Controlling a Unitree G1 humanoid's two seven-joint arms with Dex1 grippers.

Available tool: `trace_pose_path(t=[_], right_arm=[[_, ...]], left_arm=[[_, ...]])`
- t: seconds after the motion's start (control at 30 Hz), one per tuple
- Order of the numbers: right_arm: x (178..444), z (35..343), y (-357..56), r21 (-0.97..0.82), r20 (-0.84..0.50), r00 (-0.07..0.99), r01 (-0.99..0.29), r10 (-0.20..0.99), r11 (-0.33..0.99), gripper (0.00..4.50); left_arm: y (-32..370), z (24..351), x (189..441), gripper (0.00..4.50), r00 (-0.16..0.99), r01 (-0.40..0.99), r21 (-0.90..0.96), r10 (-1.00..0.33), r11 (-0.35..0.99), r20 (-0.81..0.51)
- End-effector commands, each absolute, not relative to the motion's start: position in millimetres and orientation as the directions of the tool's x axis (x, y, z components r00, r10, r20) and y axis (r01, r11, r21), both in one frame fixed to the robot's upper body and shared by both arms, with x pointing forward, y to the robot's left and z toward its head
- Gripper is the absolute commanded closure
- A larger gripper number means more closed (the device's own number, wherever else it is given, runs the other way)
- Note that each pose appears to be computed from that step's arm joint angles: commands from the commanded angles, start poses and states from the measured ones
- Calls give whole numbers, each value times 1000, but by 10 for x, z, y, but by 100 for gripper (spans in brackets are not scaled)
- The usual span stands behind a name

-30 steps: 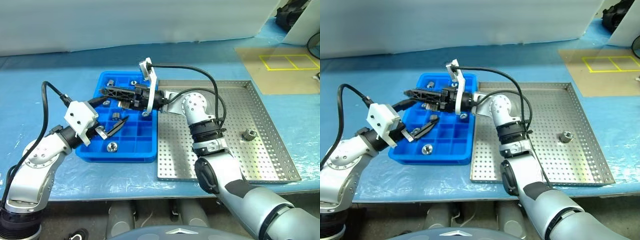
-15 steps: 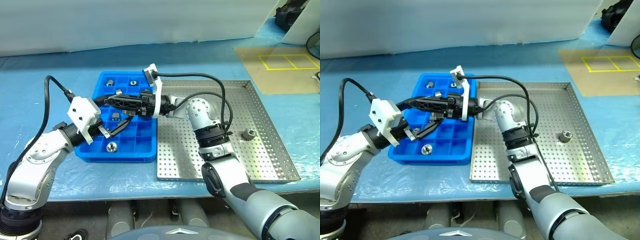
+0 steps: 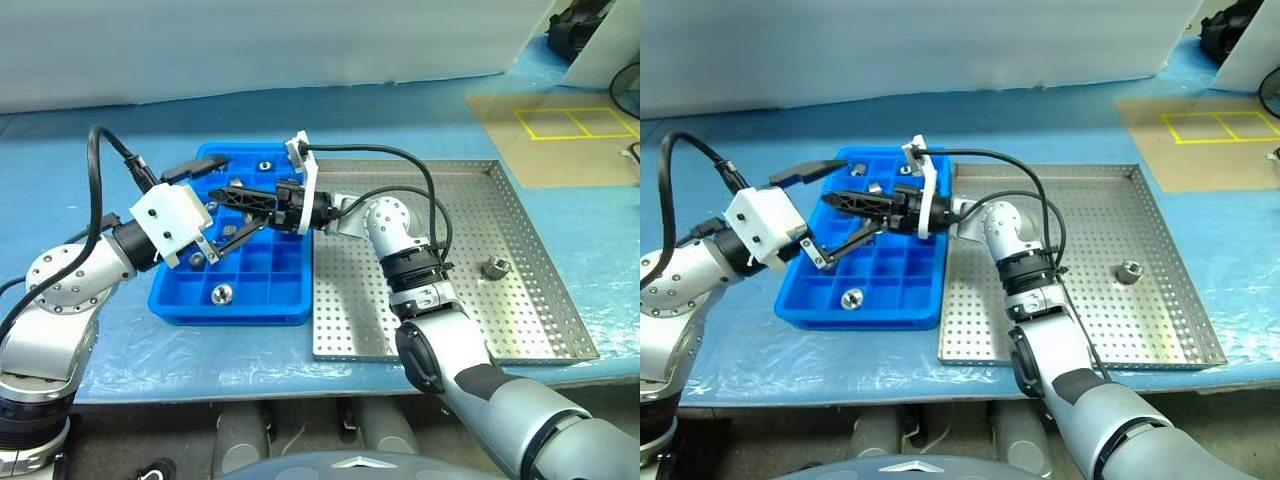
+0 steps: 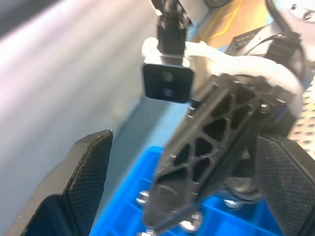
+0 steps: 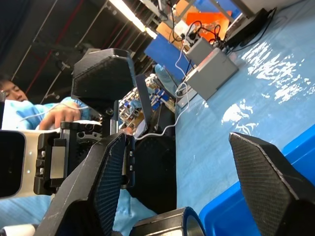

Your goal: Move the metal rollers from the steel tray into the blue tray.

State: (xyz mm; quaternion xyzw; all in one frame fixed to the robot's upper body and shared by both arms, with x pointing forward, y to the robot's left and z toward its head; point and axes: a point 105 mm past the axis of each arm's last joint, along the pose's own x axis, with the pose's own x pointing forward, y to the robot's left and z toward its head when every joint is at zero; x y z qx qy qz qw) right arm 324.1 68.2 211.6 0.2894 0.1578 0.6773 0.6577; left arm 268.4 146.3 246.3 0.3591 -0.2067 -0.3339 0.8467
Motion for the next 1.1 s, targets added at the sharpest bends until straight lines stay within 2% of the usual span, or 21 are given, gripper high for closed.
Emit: trace_pose_path(t=[0.03, 0.33, 0.43, 0.63, 0.77, 0.93, 1.03, 1.1], right_arm=[[3196, 2271, 753, 565, 219, 6, -816, 976, -122, 106], [3191, 2425, 773, 561, 253, -3, -814, 967, -150, 106], [3176, 2473, 799, 575, 263, -14, -801, 965, -168, 106], [3157, 2614, 844, 468, 225, -30, -874, 974, -135, 106], [3067, 2738, 744, 472, 249, -91, -858, 964, -203, 106], [3021, 2685, 545, 465, 203, -115, -863, 972, -199, 106], [3131, 2498, 419, 432, 112, -46, -897, 993, -90, 106], [3168, 2428, 336, 422, 90, -26, -904, 996, -62, 106]], left_arm=[[1547, 2569, 2683, 4, 711, 362, 734, -680, 574, 180], [1594, 2389, 2696, 4, 731, 437, 635, -663, 637, 161], [1608, 2359, 2718, 4, 739, 430, 638, -655, 638, 157], [1787, 2245, 2819, 4, 800, 374, 659, -586, 653, 127], [1854, 2257, 2848, 4, 819, 338, 656, -554, 675, 148], [1851, 2243, 2832, 4, 821, 339, 648, -551, 682, 150], [1832, 2228, 2814, 4, 818, 348, 643, -556, 682, 148], [1834, 2227, 2813, 4, 818, 348, 640, -556, 685, 150]])
